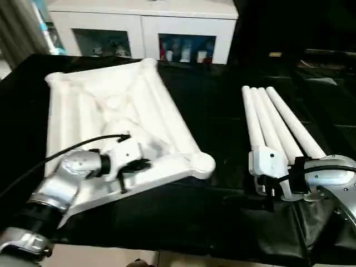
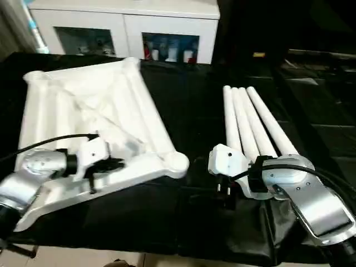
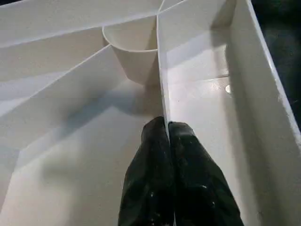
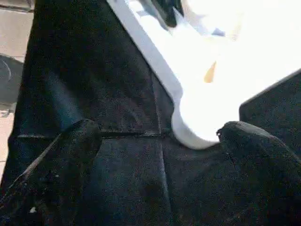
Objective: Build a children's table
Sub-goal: Rotate table base
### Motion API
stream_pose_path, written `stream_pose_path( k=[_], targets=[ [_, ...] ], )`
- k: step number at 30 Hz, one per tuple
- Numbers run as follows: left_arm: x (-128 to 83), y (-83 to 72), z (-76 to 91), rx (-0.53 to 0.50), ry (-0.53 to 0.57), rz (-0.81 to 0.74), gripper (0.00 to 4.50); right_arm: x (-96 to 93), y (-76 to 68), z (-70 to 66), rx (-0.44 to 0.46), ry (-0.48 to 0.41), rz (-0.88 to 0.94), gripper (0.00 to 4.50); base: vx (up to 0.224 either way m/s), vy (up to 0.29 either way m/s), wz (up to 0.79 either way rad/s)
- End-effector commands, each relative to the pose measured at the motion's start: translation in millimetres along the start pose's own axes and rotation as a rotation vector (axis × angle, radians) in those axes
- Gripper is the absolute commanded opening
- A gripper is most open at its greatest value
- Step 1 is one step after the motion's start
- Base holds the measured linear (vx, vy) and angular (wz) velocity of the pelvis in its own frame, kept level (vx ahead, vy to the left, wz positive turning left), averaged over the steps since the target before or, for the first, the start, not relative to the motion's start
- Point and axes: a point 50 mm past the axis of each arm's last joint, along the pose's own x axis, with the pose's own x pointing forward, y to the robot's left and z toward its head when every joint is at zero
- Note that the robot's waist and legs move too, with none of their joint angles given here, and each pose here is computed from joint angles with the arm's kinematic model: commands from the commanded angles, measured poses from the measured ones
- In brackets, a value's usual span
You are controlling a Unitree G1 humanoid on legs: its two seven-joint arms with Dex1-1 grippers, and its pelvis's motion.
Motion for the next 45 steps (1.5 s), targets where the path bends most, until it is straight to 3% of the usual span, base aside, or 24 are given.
stream_pose_path(
  k=[1, 8, 9, 11, 15, 17, 18, 21, 23, 25, 26, 28, 34, 38, 45],
  targets=[
    [5.6, 7.9, 23.7, 0.111, -0.093, 0.031, 0.04, -1.4, -4.5, 2.1, -0.019, 0.003, -0.028, 4.50, 0.000, 0.000, 0.00],
    [-2.5, 22.6, 14.6, 0.141, -0.016, 0.093, 0.04, -1.7, -4.3, 2.1, -0.011, 0.000, -0.047, 4.50, 0.000, 0.000, 0.00],
    [-4.0, 23.7, 13.9, 0.133, -0.014, 0.098, 0.50, -1.8, -4.2, 1.9, -0.010, 0.001, -0.048, 4.50, 0.000, 0.000, 0.00],
    [-10.1, 24.1, 11.4, 0.101, -0.014, 0.074, 0.50, -2.1, -4.3, 1.6, -0.005, 0.003, -0.058, 4.50, 0.000, 0.000, 0.00],
    [-18.5, 25.5, 7.0, 0.093, -0.004, 0.068, 0.92, -1.7, -5.2, 1.6, -0.001, -0.003, -0.074, 4.50, 0.000, 0.000, 0.00],
    [-27.5, 28.7, 7.7, 0.084, -0.025, 0.098, 0.92, -0.2, -10.2, 3.8, 0.005, -0.024, -0.120, 4.50, 0.000, 0.000, 0.00],
    [-34.7, 31.1, 10.8, 0.077, -0.051, 0.119, 1.06, 1.1, -20.7, 5.8, 0.009, -0.035, -0.222, 4.50, 0.000, 0.000, 0.00],
    [-38.3, 31.6, 14.0, 0.049, -0.085, 0.123, 1.37, 1.4, -29.2, 7.3, 0.016, -0.040, -0.311, 4.50, 0.000, 0.000, 0.00],
    [-45.4, 32.4, 24.8, -0.003, -0.174, 0.152, 1.63, 0.6, -50.9, 5.8, 0.175, 0.004, -0.514, 4.50, 0.000, 0.000, 0.00],
    [-47.1, 29.9, 31.9, -0.017, -0.215, 0.167, 1.76, 1.7, -59.4, 6.3, 0.295, 0.005, -0.573, 4.50, 0.000, 0.000, 0.00],
    [-43.6, 23.2, 38.0, -0.025, -0.237, 0.166, 1.81, 3.8, -67.2, 5.7, 0.404, -0.009, -0.634, 4.50, 0.000, 0.000, 0.00],
    [-39.3, 17.3, 42.3, -0.035, -0.251, 0.162, 2.00, 5.9, -71.3, 3.3, 0.479, -0.003, -0.669, 4.50, 0.000, 0.000, 0.00],
    [-18.4, -11.3, 66.3, -0.149, -0.321, 0.108, 2.56, 19.8, -81.5, -1.3, 0.606, 0.131, -0.723, 4.50, 0.000, 0.000, 0.00],
    [-14.4, -25.5, 85.9, -0.145, -0.373, 0.039, 2.73, 18.9, -89.2, -6.0, 0.714, 0.220, -0.793, 4.50, 0.000, 0.000, 0.00],
    [-14.3, -36.2, 89.1, -0.155, -0.326, -0.005, 2.73, 18.6, -87.9, -17.7, 0.788, 0.313, -0.791, 4.50, 0.000, 0.000, 0.00]
  ],
)
